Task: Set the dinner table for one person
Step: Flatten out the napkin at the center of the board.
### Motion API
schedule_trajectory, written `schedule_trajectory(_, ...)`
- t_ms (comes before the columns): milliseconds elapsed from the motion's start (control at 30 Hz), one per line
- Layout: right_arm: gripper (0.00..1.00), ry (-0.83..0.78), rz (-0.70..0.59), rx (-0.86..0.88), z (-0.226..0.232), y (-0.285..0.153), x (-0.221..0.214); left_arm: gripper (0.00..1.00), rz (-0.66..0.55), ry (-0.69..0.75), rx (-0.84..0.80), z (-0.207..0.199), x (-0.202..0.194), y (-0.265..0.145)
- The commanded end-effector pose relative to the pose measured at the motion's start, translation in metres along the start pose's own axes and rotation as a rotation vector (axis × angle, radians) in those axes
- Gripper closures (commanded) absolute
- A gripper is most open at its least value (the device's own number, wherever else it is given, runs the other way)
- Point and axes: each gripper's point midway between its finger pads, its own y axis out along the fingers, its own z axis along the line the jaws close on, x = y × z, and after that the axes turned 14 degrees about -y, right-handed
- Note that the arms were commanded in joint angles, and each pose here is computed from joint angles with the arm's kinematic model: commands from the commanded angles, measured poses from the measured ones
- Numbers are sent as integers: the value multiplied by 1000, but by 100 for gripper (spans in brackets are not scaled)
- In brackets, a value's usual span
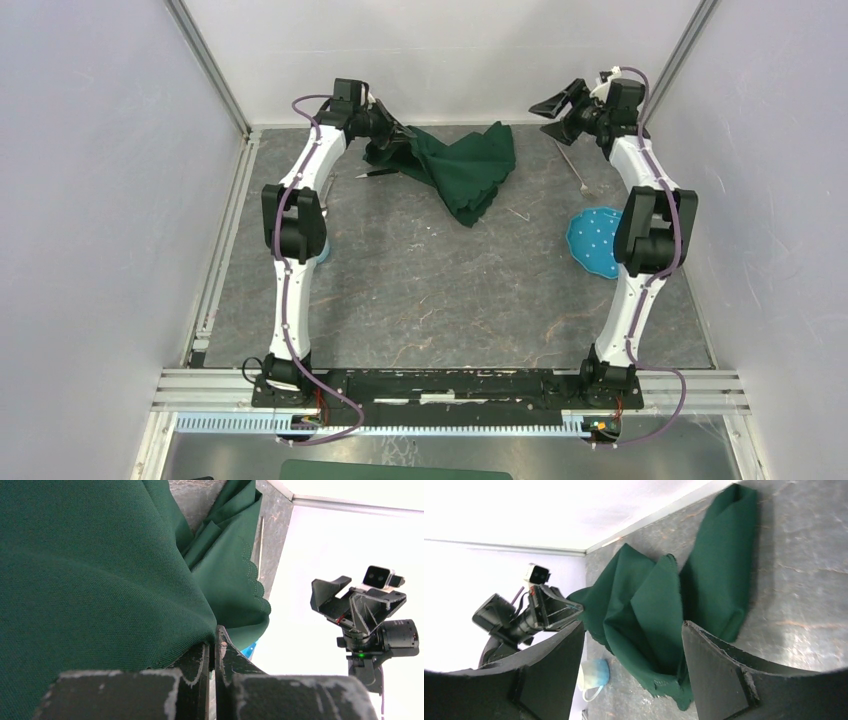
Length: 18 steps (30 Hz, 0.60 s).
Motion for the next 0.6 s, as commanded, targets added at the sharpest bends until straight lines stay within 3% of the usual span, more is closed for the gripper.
schedule_trajectory(0, 24, -36, 52, 215, 49, 21, -6, 98, 36, 110, -127, -57, -18, -36)
schedule_trajectory(167, 24, -40, 204, 342, 95, 47, -73, 98, 22, 111, -148, -66, -15, -38)
schedule_trajectory(333, 21, 39, 296, 410, 127, 40, -125, 98, 5, 100, -162, -68, -6, -38)
schedule_trajectory(467, 21, 144, 255, 527, 163, 12, -116, 98, -36, 81, -206, -76, 12, -41)
schedule_trajectory(567, 21, 131, 261, 564, 180, 0, -106, 98, -59, 72, -230, -80, 25, -42)
